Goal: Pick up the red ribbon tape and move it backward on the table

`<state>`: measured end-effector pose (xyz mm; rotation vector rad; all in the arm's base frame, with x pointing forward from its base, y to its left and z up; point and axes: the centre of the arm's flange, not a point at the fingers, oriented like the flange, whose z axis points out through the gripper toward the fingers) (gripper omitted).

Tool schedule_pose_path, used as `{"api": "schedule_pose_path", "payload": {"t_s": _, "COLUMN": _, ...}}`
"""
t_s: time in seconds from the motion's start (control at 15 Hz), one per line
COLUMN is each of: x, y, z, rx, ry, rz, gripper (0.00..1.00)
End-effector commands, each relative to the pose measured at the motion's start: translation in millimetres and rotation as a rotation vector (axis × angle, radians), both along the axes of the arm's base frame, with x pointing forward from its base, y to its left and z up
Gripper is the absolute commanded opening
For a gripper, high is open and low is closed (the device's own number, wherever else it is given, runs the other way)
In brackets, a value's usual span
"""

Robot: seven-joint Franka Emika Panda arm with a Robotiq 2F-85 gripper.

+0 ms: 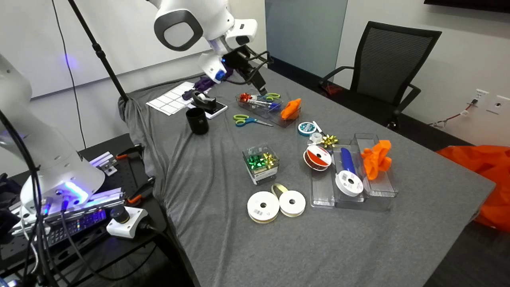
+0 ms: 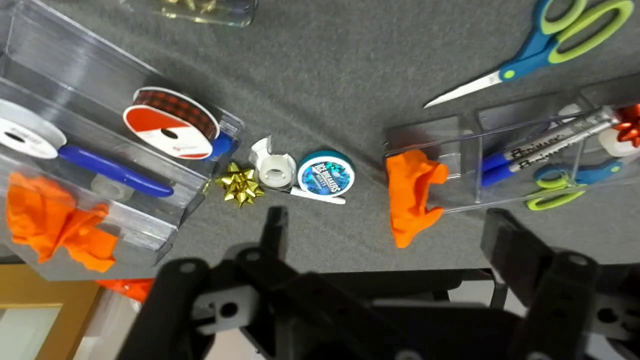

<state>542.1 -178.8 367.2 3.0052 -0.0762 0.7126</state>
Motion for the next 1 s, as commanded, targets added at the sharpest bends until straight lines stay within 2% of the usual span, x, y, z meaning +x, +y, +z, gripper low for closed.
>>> {"api": "schedule_pose_path", "payload": {"t_s": 0.0, "x": 41, "y": -15, "z": -14, "rx": -0.146, "ry": 0.002, "rz": 0.079, "gripper": 1.00}}
{"api": "schedule_pose_path", "payload": {"t_s": 0.2, "x": 58, "y": -25, "z": -25, "rx": -0.263, "ry": 0.067, "rz": 0.118, "gripper": 1.00}}
{"api": "schedule_pose_path", "payload": {"t_s": 0.27, "x": 38, "y": -15, "z": -20, "rx": -0.196, "ry": 0.045, "rz": 0.104, "gripper": 1.00}}
{"api": "schedule_pose_path", "payload": {"t_s": 0.67, "x": 43, "y": -14, "z": -22, "rx": -0.198, "ry": 0.045, "rz": 0.101, "gripper": 1.00}}
{"api": "schedule_pose_path", "payload": {"t_s": 0.8, "x": 48, "y": -10, "z": -37, "rx": -0.245, "ry": 0.019, "rz": 0.084, "gripper": 1.00}}
{"api": "schedule_pose_path", "payload": {"t_s": 0.93, "x": 65, "y": -13, "z": -59, "rx": -0.369, "ry": 0.005, "rz": 0.077, "gripper": 1.00}}
